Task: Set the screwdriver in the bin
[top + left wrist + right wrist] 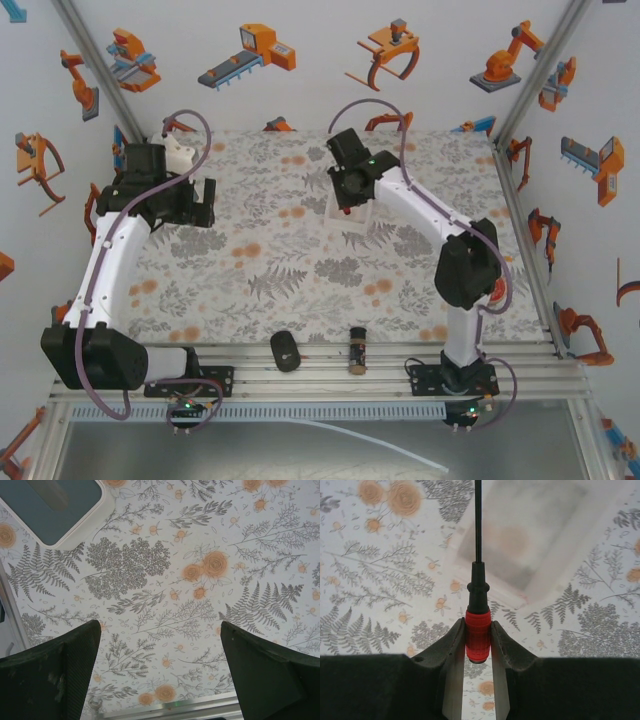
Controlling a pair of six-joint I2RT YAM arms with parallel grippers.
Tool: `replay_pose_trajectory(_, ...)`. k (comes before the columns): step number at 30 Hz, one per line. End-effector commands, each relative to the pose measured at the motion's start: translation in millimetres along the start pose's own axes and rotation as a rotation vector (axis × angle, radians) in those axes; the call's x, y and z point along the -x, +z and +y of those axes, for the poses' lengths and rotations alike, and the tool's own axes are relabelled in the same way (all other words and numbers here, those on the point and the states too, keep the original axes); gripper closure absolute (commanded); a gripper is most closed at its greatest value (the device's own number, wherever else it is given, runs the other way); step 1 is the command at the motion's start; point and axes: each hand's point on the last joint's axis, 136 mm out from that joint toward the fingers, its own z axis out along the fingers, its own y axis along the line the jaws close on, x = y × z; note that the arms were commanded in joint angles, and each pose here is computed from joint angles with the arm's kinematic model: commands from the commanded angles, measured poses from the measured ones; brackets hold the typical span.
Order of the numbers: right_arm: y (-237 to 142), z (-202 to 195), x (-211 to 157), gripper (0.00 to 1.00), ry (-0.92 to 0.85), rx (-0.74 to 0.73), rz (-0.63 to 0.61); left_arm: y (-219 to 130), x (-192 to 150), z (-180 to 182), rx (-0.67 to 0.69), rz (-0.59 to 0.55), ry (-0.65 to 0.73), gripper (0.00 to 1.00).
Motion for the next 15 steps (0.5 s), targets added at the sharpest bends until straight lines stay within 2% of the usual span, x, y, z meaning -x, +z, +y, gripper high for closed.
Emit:
replay_pose_trajectory(1, -6, -10, 14, 0.81, 0.030, 0.000, -0.023, -11, 6, -11, -0.050, -0.009, 0.016, 0.03)
replay_pose_trajectory(9, 11, -27, 20, 0.81, 0.073, -0.014, -0.020, -26, 5, -53, -0.266, -0.021, 0.074, 0.03)
replay_pose_trajectory(15, 31, -30, 15, 0.81, 0.090, -0.029, -0.003, -30, 10, -67, -0.330, -0.019, 0.036, 0.03)
